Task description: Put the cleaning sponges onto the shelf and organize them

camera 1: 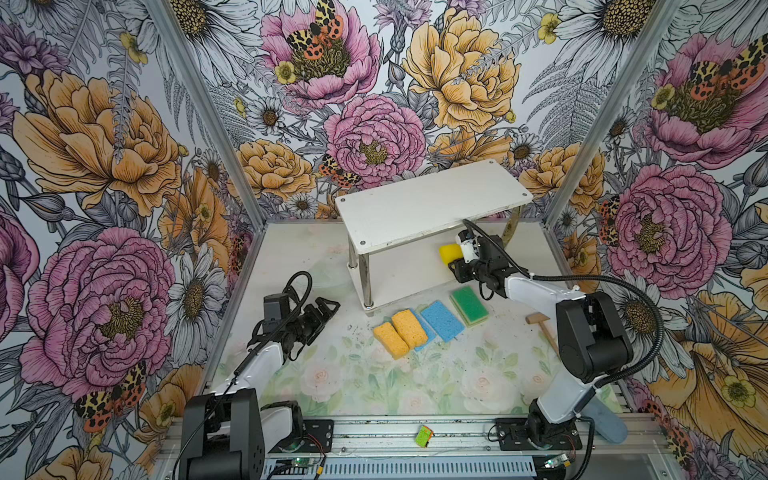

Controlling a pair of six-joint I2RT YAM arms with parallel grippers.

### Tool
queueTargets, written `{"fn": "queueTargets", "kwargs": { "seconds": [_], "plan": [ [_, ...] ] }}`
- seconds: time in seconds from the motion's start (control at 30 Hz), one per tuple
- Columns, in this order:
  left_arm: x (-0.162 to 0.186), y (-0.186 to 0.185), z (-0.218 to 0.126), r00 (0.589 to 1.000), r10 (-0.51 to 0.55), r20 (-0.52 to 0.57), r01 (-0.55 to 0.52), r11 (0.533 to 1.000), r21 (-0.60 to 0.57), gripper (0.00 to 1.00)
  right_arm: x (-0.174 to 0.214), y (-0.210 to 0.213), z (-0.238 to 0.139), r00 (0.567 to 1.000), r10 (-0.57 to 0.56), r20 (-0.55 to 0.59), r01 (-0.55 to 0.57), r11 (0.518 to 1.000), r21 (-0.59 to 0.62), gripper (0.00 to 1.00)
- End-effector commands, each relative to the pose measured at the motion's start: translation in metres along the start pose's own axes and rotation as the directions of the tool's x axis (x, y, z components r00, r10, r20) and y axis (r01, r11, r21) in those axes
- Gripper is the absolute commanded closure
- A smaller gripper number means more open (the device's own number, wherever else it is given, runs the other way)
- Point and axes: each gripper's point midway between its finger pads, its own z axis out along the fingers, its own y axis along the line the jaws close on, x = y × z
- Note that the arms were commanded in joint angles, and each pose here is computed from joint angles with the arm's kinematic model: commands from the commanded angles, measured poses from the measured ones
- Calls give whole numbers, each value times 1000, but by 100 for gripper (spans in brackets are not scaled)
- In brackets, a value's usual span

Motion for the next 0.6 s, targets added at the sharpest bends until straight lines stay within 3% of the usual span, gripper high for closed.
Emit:
{"fn": "queueTargets", "kwargs": {
  "seconds": [0.0, 0.57],
  "plan": [
    [-3, -2, -1, 1000, 13, 6, -13, 1000, 15, 1, -11, -3, 1, 1000, -1, 20, 1, 1000, -7, 57],
    [-1, -1, -1, 1000, 16, 4, -16, 1000, 16, 1, -3, -2, 0, 1000, 22, -16, -22, 1000, -11, 56]
  ]
}}
